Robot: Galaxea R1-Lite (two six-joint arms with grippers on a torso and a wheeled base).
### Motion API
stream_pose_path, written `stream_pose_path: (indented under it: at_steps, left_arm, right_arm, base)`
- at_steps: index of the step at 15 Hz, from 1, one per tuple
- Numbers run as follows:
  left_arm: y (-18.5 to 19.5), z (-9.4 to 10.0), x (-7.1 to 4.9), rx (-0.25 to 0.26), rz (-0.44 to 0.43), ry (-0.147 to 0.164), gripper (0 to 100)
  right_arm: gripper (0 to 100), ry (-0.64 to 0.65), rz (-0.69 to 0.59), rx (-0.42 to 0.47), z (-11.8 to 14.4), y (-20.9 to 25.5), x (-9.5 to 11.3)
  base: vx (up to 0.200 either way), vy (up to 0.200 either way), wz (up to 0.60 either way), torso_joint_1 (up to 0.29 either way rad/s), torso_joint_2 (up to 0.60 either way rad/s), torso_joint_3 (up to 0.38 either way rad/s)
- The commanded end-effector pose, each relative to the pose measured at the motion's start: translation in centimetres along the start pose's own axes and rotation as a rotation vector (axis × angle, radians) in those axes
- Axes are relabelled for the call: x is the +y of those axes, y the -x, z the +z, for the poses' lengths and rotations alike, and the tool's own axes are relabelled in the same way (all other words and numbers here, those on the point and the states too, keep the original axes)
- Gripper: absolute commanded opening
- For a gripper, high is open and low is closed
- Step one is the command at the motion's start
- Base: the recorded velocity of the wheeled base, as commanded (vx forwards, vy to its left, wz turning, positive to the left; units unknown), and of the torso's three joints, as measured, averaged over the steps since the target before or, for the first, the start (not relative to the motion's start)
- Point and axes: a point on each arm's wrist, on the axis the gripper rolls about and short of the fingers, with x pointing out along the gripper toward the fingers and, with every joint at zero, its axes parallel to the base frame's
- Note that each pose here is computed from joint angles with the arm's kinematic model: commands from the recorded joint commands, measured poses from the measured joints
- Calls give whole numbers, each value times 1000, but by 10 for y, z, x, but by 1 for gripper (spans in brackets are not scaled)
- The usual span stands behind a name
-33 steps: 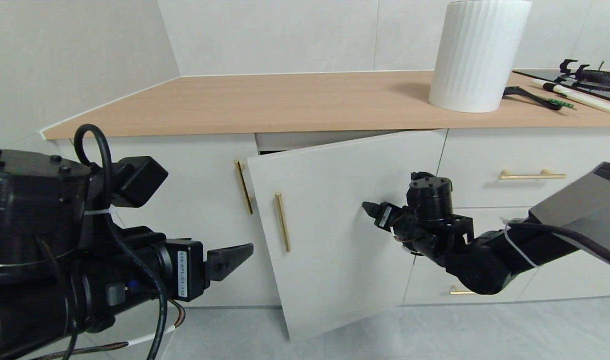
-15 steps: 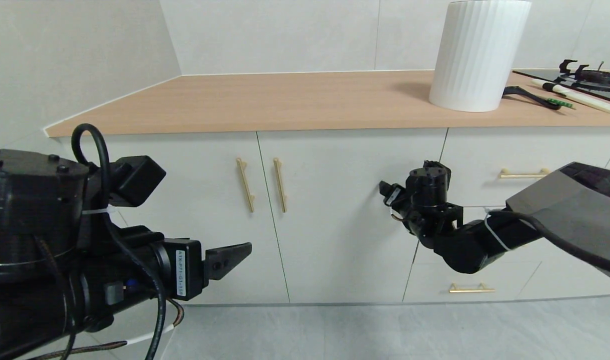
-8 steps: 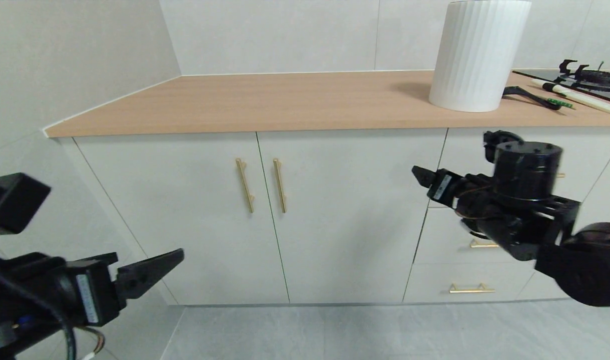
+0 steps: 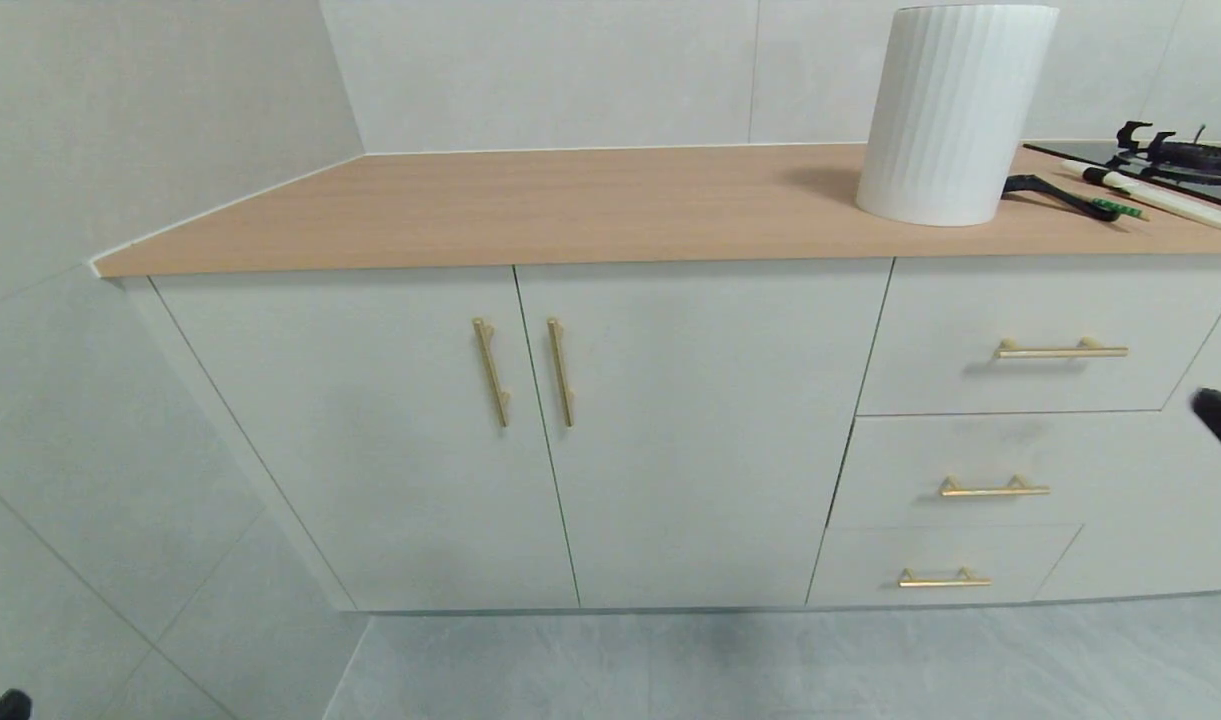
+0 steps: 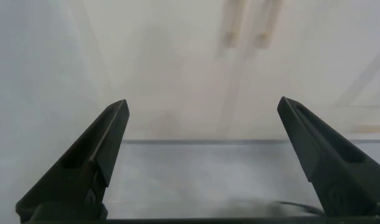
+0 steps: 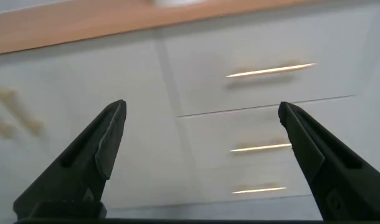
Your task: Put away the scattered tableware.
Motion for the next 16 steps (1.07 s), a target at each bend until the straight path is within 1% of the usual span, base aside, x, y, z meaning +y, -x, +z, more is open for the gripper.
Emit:
stream_pose_path:
  at_steps: [1,2,3,4,5,6,7,8,9,10,11,12,13,14,15,16]
  left_arm:
    - [26,-22,5,-125,82,-24,100]
    - [30,-25,4,-147,119,-20,100]
    - [31,-29,4,-147,134,-21,100]
    - [29,-37,3,-132,169,-17,100]
    - [30,-38,2,-131,214,-5,100]
    - [32,-46,1,-144,261,-10,100]
    - [34,-58,0,-158,287,-35,100]
    - [28,-70,0,-117,315,-36,100]
    - [23,-78,1,-103,341,-16,100]
    - [16,-90,2,-91,354,-1,100]
    - [12,-97,2,-106,354,1,100]
    - [12,-95,2,-127,352,9,100]
    - [12,-95,2,-118,346,9,100]
    - [12,-96,1,-116,307,8,100]
    - [11,-96,0,-115,249,11,100]
    - [11,-96,-2,-112,167,12,100]
  right_arm:
    - [100,113,-142,-153,-18,83,-42]
    - [100,153,-172,-151,-24,104,-48]
    - [100,164,-177,-148,-27,112,-50]
    - [100,194,-186,-128,-34,128,-55]
    - [100,189,-207,-124,-34,127,-55]
    - [100,182,-258,-135,-34,127,-56]
    - [100,196,-322,-121,-39,126,-56]
    - [100,209,-369,-109,-45,125,-55]
    - [100,211,-387,-104,-50,124,-55]
    - [100,212,-433,-113,-58,123,-55]
    - [100,228,-478,-132,-69,126,-55]
    - [100,279,-464,-112,-85,129,-56]
    - [100,297,-460,-68,-92,127,-57]
    - [100,271,-466,-56,-94,128,-58]
    - [100,269,-457,-35,-96,127,-58]
    - [100,270,-421,6,-101,127,-58]
  base:
    - [0,0,0,0,0,0]
    - [0,0,0,0,0,0]
    - [0,0,0,0,0,0]
    - [0,0,0,0,0,0]
    - [0,0,0,0,0,0]
    - [0,0,0,0,0,0]
    - [0,0,0,0,0,0]
    - [0,0,0,0,0,0]
    - [0,0,0,0,0,0]
    - [0,0,0,0,0,0]
    - [0,0,0,0,0,0]
    - [0,0,0,0,0,0]
    - [0,0,0,0,0,0]
    - [0,0,0,0,0,0]
    - [0,0,0,0,0,0]
    - [0,0,0,0,0,0]
